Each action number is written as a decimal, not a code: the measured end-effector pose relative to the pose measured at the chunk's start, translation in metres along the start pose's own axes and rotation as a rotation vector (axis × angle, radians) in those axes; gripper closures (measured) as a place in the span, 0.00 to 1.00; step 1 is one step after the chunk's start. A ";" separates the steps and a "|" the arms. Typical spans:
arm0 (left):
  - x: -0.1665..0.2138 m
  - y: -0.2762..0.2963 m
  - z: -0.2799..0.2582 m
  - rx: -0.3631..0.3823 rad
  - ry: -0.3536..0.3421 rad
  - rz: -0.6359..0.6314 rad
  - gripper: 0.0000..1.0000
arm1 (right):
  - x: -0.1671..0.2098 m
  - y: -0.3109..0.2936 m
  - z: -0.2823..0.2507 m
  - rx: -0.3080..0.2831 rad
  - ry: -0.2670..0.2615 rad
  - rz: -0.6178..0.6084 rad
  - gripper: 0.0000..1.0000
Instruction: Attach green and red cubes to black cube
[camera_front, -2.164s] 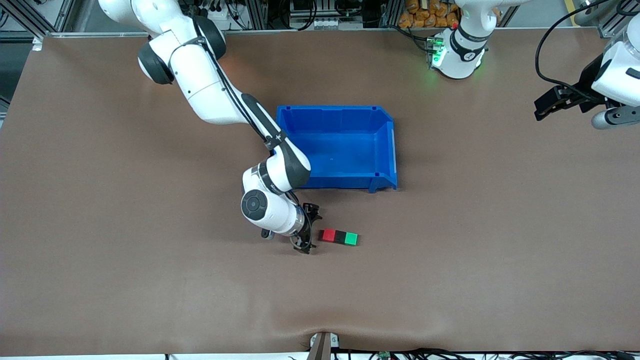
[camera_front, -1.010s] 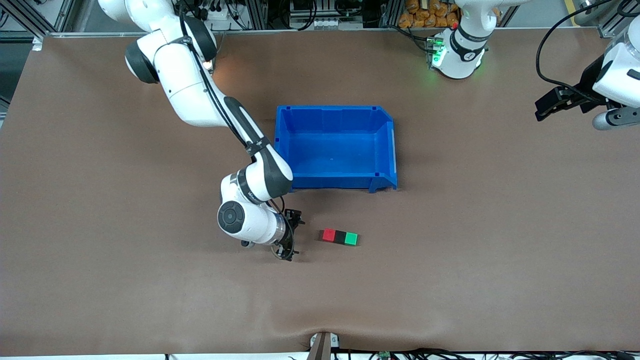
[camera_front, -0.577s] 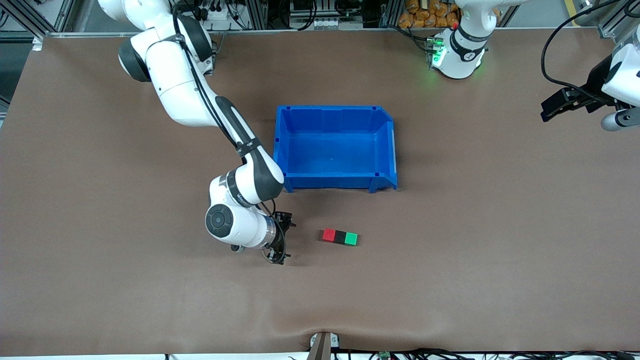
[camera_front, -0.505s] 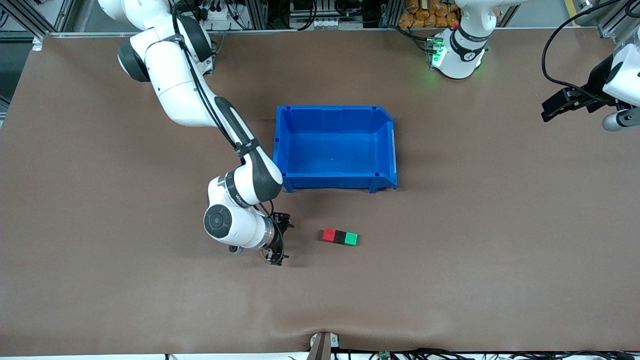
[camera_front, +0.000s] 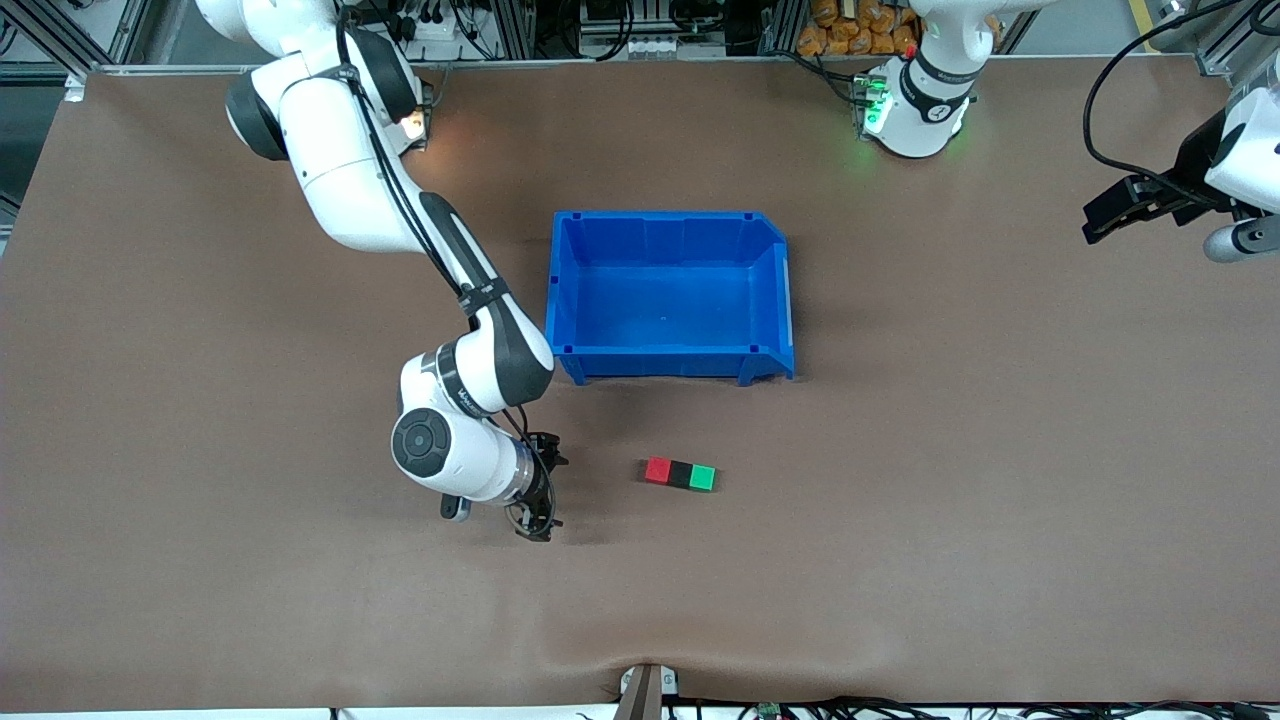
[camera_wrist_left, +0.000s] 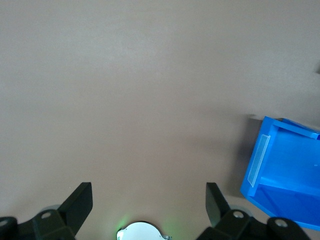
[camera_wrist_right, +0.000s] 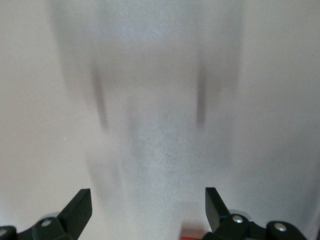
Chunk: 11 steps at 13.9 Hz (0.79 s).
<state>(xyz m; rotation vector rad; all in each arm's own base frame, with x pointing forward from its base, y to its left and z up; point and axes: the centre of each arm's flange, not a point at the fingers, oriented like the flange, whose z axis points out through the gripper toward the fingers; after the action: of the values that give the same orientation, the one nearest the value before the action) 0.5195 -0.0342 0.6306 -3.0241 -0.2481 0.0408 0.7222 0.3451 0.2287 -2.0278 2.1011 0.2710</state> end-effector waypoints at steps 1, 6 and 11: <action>0.000 0.000 0.000 0.000 0.000 0.000 0.00 | 0.004 -0.002 -0.001 0.000 0.000 -0.018 0.00; 0.000 0.000 0.000 0.000 -0.001 0.001 0.00 | 0.019 0.000 0.000 -0.079 0.027 -0.040 0.00; 0.000 0.000 0.000 0.000 -0.001 0.001 0.00 | 0.025 0.004 -0.017 -0.152 0.042 -0.075 0.00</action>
<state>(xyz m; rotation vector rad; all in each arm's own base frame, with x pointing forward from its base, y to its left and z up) 0.5194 -0.0347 0.6305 -3.0240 -0.2469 0.0419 0.7171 0.3160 0.2385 -2.2106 2.0810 0.3900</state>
